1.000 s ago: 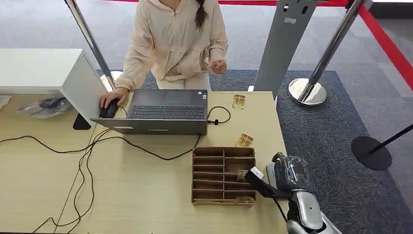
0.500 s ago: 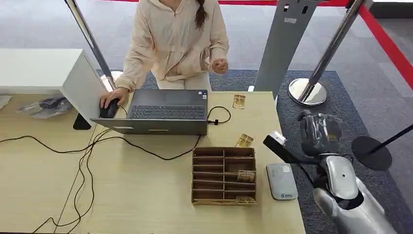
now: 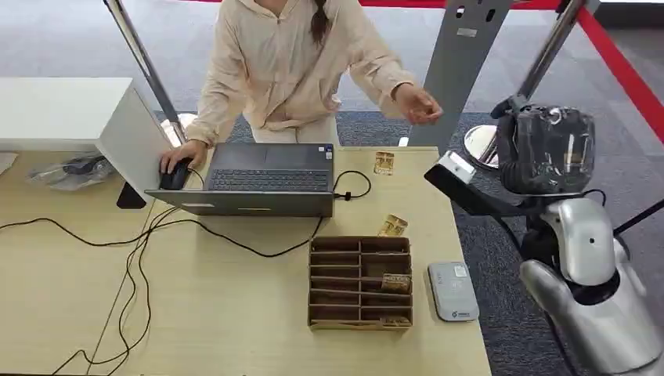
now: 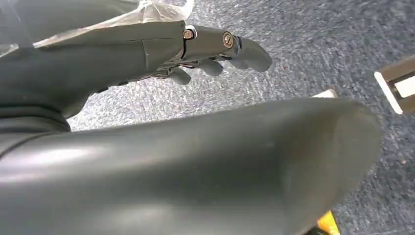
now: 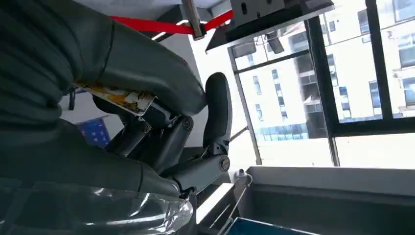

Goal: Pass the card to the sensor for recognition and then transmit it.

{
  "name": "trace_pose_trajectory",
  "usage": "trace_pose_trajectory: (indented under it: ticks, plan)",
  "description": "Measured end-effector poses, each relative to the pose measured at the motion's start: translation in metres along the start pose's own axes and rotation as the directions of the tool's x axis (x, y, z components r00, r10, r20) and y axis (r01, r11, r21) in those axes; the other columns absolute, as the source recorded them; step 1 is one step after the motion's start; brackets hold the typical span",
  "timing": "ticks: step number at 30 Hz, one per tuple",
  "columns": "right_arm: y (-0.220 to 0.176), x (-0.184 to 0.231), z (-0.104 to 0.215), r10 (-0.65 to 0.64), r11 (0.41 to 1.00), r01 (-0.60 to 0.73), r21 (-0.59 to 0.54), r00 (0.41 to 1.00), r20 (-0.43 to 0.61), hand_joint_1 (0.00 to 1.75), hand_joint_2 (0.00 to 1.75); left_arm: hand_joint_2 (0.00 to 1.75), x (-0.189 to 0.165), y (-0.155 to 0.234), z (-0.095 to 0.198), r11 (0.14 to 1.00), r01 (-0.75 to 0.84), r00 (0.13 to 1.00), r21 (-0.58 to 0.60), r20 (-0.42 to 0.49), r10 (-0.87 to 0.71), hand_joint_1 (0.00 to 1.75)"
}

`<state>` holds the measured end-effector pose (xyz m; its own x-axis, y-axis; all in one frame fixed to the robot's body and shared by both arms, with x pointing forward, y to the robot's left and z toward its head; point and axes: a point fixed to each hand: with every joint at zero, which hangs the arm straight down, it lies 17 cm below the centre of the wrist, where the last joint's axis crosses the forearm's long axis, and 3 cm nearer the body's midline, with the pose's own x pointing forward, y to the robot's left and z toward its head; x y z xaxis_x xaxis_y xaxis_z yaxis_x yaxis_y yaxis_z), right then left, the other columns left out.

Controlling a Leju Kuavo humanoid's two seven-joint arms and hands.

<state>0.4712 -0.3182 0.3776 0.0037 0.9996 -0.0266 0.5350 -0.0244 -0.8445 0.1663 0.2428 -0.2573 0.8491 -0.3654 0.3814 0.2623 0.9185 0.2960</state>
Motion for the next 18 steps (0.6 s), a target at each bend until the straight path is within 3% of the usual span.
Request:
trace_pose_trajectory:
  ticks: [9,18]
  plan:
    - [-0.016,0.052,-0.023,-0.197,0.979,0.199,-0.043,0.979,0.056,1.75,1.75,0.00,0.020,-0.008,0.000,0.999,0.029,0.999,-0.024,0.028,-0.028,0.00]
    - [0.000,0.101,-0.035,-0.354,0.934,0.356,-0.008,0.932,0.080,1.75,1.75,0.00,0.035,-0.017,0.001,0.997,0.061,0.997,-0.046,0.050,-0.059,0.00]
